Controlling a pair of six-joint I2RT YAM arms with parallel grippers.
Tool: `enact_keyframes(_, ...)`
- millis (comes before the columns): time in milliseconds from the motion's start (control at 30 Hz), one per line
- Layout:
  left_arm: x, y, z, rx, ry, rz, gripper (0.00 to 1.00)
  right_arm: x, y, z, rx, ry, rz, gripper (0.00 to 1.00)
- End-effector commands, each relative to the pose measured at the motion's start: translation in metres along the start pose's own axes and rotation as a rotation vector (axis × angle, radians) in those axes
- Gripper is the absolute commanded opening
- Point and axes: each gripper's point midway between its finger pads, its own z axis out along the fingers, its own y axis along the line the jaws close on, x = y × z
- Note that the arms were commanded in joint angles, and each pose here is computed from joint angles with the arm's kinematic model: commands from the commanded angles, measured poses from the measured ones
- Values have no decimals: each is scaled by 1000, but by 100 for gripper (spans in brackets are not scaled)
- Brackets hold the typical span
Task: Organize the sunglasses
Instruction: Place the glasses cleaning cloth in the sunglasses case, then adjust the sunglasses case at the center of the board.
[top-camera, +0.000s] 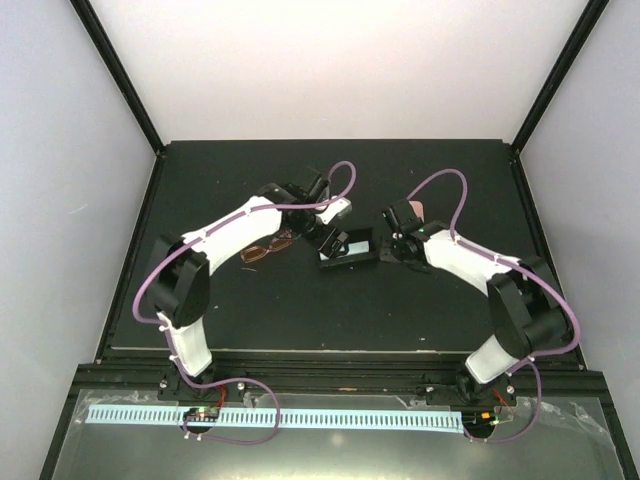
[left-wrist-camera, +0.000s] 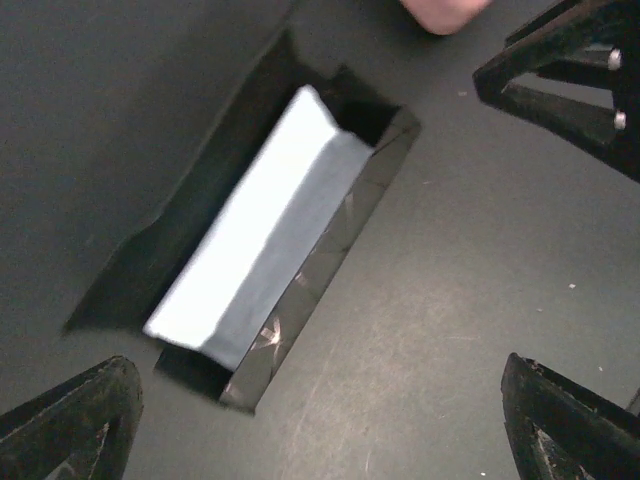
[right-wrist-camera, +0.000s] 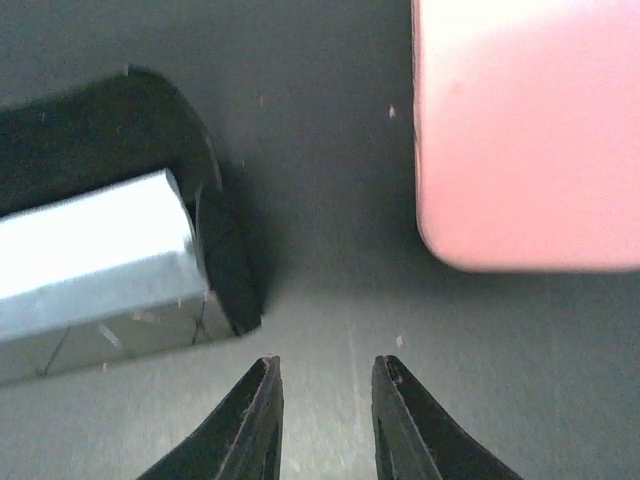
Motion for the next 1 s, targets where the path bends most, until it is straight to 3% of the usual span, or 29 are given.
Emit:
enact_keyframes(0,1,36,-22,-188,-123,-205,99,-33,1,10,64,-84,10,27)
enact_keyframes(167,33,61,-28,-243,-205,-384,99,-39,3,35,105,-56,-11,25)
enact_keyframes(567,76,158,-84,-558,-322,-723,98,16,32,49,-38,94,-61,24)
enact_keyframes(967,124,193,-83,-625,-313,-1095,75,27,73,45,-144,100,-89,24)
